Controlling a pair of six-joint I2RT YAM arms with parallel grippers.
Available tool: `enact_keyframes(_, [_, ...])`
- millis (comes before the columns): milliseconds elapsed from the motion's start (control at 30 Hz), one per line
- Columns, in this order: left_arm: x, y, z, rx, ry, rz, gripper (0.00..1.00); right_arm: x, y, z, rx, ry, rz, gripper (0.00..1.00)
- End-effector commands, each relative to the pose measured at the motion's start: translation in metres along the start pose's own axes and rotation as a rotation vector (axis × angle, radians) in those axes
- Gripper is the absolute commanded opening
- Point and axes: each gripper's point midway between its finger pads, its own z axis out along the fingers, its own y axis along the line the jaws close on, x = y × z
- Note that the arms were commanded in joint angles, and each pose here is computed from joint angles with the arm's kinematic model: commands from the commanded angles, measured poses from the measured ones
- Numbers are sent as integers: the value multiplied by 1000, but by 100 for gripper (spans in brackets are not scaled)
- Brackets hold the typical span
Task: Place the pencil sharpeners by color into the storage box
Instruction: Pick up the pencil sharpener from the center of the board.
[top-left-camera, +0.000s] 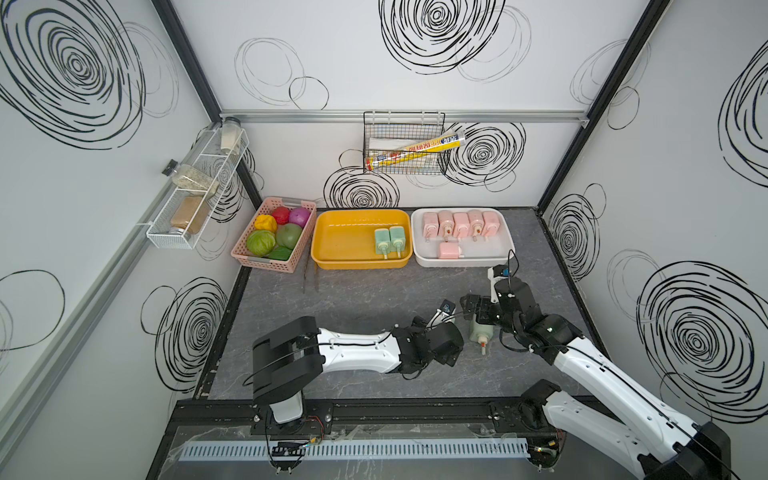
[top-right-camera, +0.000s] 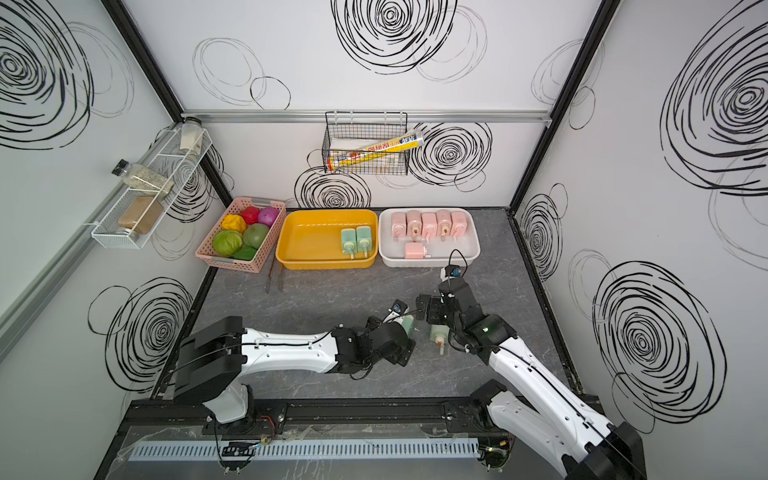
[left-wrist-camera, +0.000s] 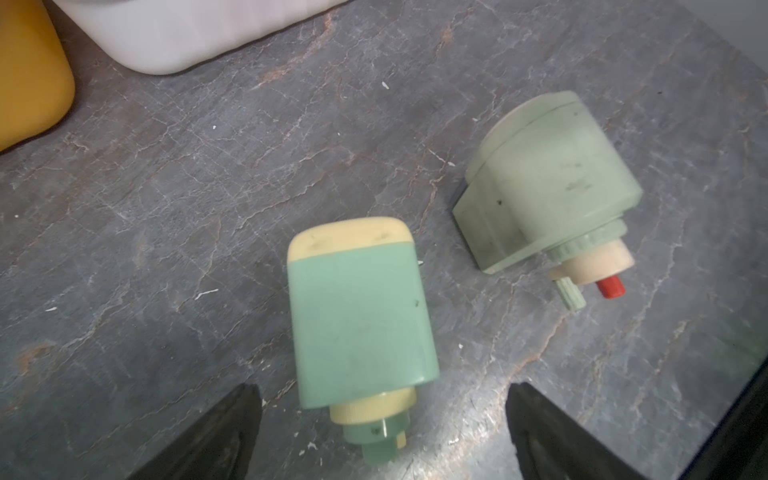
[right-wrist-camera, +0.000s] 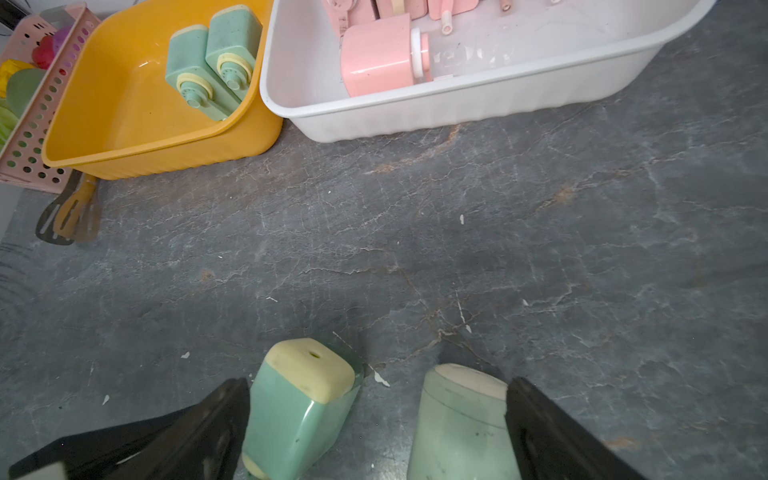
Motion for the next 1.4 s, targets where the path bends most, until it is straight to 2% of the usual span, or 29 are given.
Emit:
enact_keyframes(0, [-7,5,7,-45,-9,4,95,12,-22,-2,93,25,-16,100])
enact_keyframes(500, [-13,8,25,-68,-3,-19,83,17,-25,0,98,16,26,100])
enact_keyframes(567, [-15,7,27,-66,-1,-17,80,16,-25,0,97,13,27,100])
enact_keyframes(667, [-15,5,29,-69,2,-15,70,16,-26,0,99,13,25,100])
enact_keyframes(867, [-14,6,29,-72,7,-16,61,18,-25,1,94,19,24,100])
enact_keyframes(1133, [-21,6,18,-57,-6,-26,39,16,-25,1,91,11,26,100])
enact_keyframes(1267, [-24,8,12,-52,-15,-32,24,16,-21,1,70,8,25,100])
enact_keyframes(1300, [-24,9,11,-50,-16,-34,17,17,-19,1,55,10,22,100])
enact_keyframes(1333, [-25,9,9,-42,-17,-38,3,18,-15,2,34,13,16,100])
enact_keyframes(1367, [-26,10,7,-40,-17,-45,0,19,-13,3,18,17,13,100])
